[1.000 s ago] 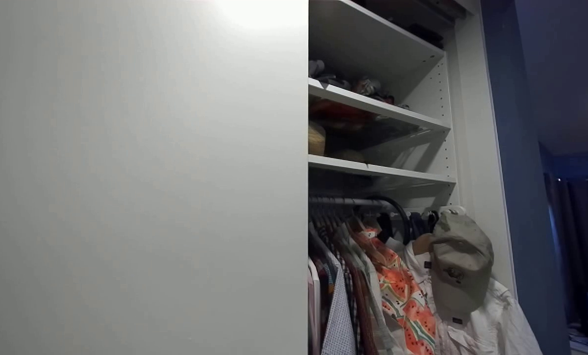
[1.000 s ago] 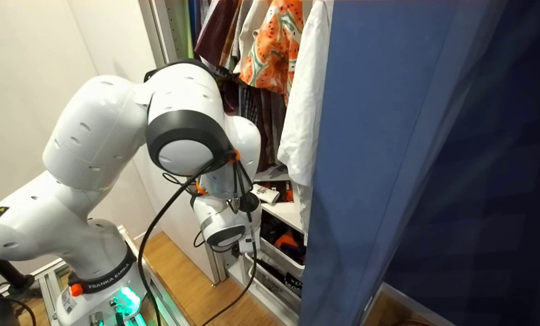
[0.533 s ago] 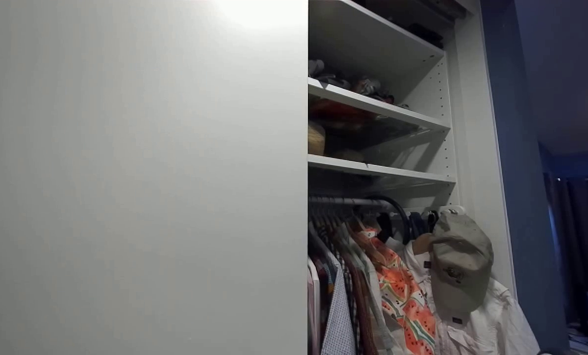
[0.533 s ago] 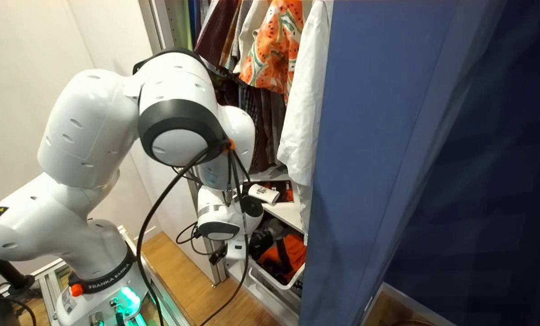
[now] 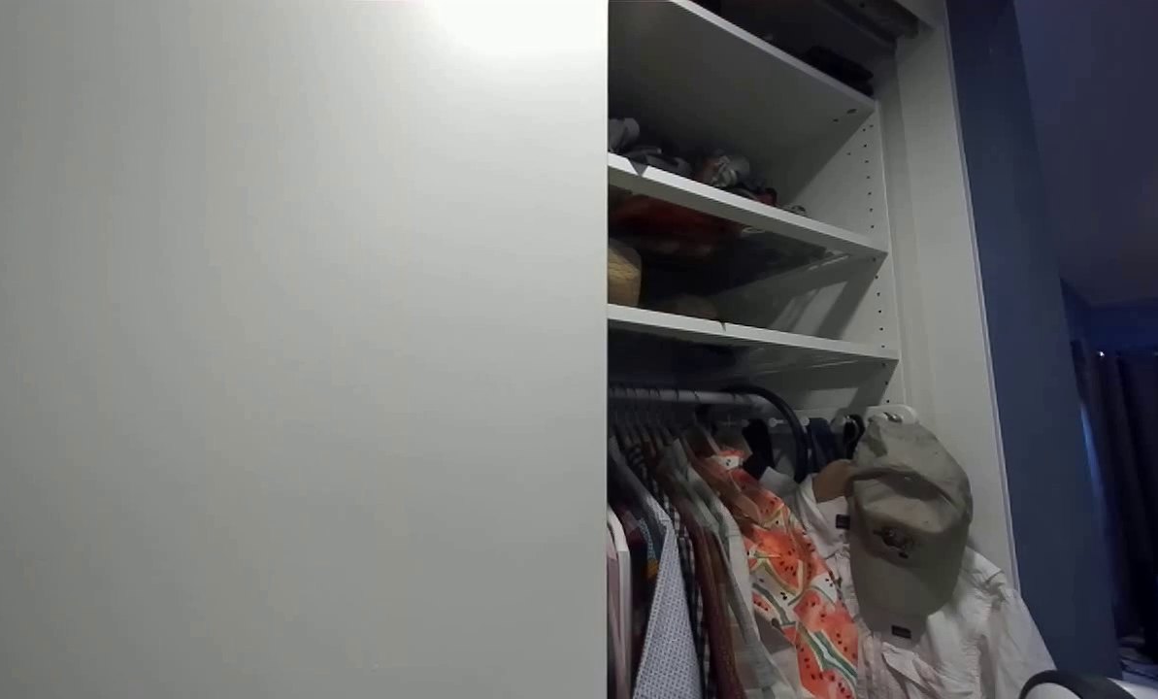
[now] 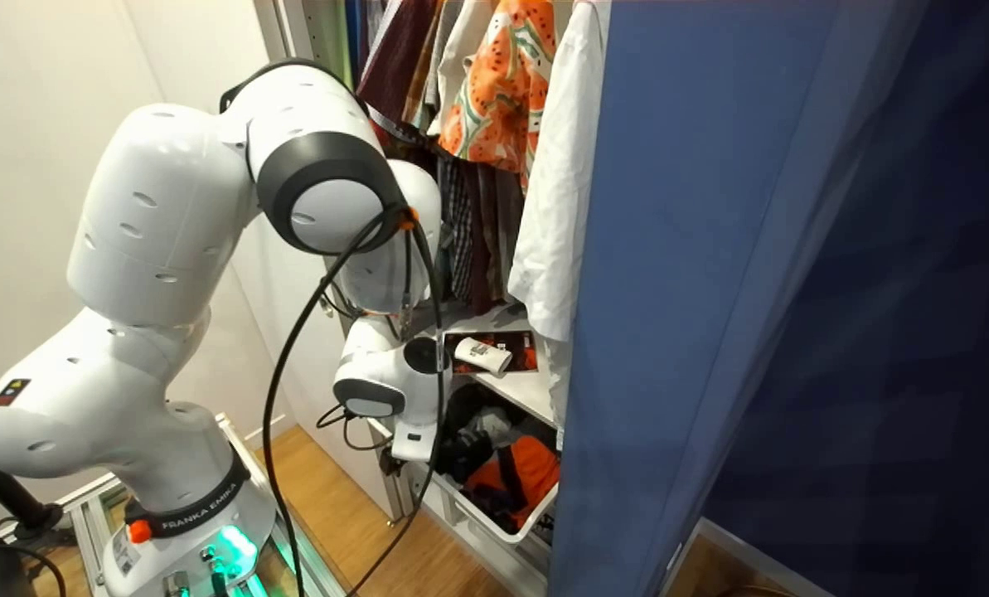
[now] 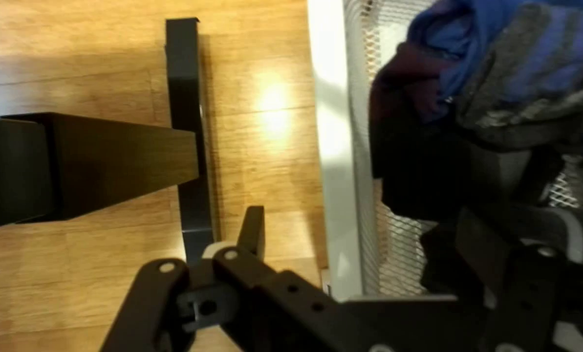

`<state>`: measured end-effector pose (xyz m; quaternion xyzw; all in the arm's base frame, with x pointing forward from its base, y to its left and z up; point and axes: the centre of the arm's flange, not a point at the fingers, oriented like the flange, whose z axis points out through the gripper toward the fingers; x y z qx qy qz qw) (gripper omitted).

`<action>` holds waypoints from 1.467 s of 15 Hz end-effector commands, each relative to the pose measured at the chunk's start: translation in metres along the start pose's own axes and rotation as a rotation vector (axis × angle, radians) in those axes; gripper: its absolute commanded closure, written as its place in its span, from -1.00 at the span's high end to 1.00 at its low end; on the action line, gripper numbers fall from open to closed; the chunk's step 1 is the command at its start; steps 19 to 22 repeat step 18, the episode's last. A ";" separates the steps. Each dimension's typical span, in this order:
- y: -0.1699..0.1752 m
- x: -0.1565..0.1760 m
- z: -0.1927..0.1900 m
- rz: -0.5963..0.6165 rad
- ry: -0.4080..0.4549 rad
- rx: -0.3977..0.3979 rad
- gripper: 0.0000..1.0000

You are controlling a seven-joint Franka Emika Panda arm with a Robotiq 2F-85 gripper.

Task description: Pull the first white tray from the top outwards

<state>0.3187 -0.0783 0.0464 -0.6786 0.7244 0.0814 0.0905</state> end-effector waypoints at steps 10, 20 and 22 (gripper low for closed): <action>0.025 -0.026 -0.114 -0.218 0.286 0.246 1.00; -0.053 0.001 -0.137 -0.327 0.358 0.355 1.00; -0.053 0.001 -0.137 -0.327 0.358 0.355 1.00</action>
